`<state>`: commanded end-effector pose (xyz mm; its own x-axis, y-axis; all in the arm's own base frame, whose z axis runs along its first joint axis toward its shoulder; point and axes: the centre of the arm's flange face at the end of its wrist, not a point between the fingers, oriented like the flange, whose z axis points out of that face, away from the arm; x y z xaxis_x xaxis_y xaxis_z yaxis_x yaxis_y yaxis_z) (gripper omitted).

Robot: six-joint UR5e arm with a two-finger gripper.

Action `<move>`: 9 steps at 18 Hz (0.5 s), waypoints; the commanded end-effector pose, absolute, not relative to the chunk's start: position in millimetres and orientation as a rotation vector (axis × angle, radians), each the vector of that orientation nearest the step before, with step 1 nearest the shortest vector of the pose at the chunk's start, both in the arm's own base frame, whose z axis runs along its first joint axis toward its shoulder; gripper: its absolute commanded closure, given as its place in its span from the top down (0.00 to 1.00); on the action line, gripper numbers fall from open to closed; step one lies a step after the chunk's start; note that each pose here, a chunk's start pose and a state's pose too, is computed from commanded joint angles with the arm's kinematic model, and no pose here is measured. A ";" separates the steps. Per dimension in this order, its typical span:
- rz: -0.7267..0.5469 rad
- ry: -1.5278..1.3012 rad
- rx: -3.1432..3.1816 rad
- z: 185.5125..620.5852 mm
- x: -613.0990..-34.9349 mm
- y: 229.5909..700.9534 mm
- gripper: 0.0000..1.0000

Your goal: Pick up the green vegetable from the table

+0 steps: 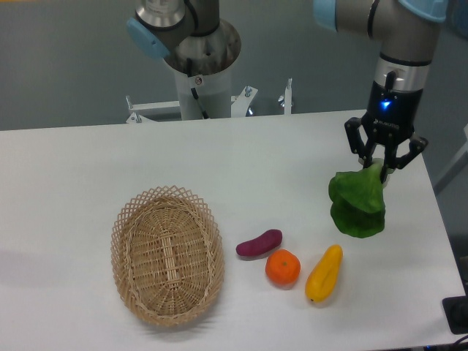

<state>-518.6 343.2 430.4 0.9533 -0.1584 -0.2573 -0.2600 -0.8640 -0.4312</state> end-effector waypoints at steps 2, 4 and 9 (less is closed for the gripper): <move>0.291 0.300 -2.630 429.5 -518.5 344.1 0.35; 0.292 0.302 -2.630 429.3 -519.1 344.3 0.35; 0.301 0.304 -2.629 428.7 -519.9 345.4 0.35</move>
<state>-519.9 345.4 428.7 0.9512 -0.1607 -0.2634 -0.2649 -0.8632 -0.4299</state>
